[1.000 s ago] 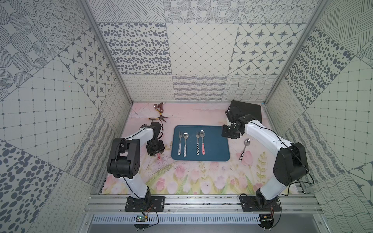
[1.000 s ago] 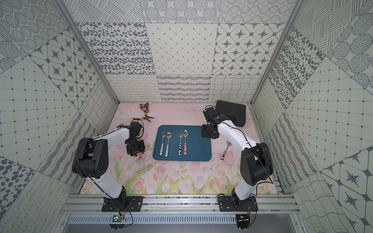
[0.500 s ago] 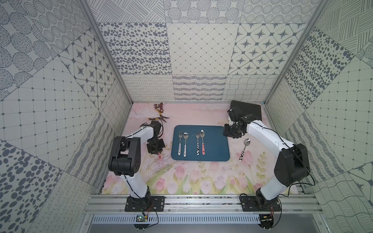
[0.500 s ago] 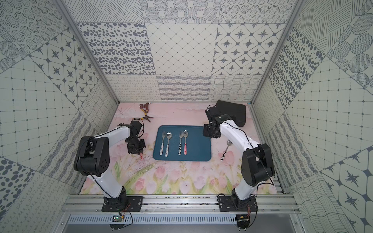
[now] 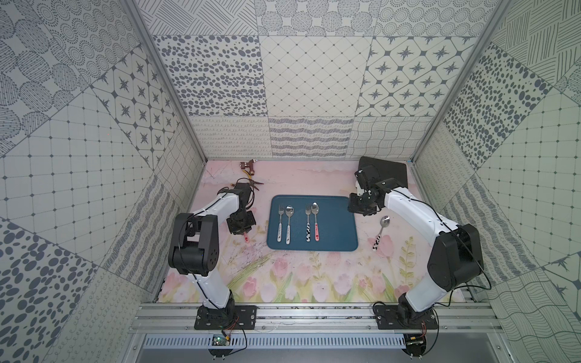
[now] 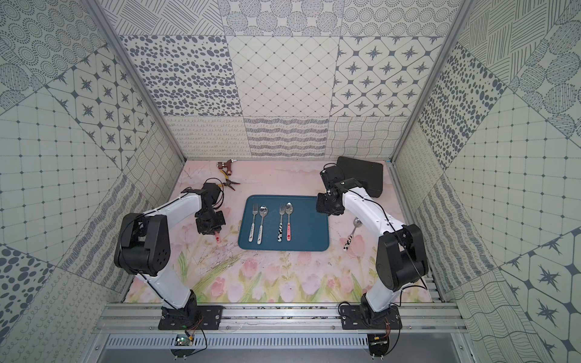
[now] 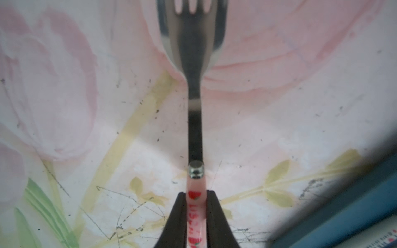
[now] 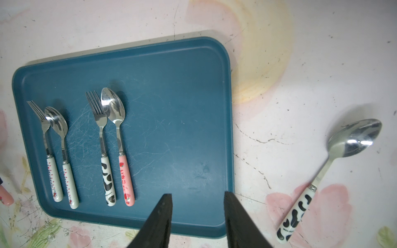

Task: Set the spoon and fork side by side
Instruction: Pick up the fork at the center of the board.

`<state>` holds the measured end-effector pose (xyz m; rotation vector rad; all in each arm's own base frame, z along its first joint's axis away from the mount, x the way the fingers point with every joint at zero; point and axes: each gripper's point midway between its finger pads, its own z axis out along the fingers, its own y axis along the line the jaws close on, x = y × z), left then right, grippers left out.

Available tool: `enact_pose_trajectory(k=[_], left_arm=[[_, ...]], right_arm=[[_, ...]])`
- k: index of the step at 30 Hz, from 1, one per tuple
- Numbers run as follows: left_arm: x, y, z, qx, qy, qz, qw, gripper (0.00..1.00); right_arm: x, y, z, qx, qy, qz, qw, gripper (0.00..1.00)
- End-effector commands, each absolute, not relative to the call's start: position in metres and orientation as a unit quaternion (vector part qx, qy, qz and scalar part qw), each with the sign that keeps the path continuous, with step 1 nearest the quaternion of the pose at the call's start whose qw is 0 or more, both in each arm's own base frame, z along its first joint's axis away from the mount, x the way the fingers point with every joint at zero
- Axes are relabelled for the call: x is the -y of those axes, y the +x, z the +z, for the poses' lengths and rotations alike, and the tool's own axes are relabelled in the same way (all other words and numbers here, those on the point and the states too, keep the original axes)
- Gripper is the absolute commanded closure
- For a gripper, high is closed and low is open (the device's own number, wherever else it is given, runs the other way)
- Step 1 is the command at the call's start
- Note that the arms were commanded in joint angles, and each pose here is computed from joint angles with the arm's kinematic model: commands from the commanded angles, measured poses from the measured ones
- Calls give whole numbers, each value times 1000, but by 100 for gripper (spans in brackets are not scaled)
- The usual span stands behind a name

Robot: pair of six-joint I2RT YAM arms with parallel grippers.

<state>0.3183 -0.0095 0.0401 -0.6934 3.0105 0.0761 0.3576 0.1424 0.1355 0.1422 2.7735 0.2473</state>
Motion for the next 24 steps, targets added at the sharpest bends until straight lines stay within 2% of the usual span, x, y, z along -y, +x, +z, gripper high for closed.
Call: enact_pose_trajectory(k=[1, 12, 19, 24], left_arm=[[12, 313, 52, -974, -219, 52, 22, 100], [67, 318, 73, -983, -179, 25, 23, 100], [166, 342, 111, -995, -97, -14, 35, 100], [244, 350, 117, -999, -28, -36, 24, 100]], right_arm=[[-142, 364, 145, -975, 43, 92, 195, 56], [-128, 362, 140, -976, 59, 80, 194, 56], [-85, 363, 136, -972, 118, 58, 196, 56], [-57, 362, 136, -967, 150, 48, 202, 56]])
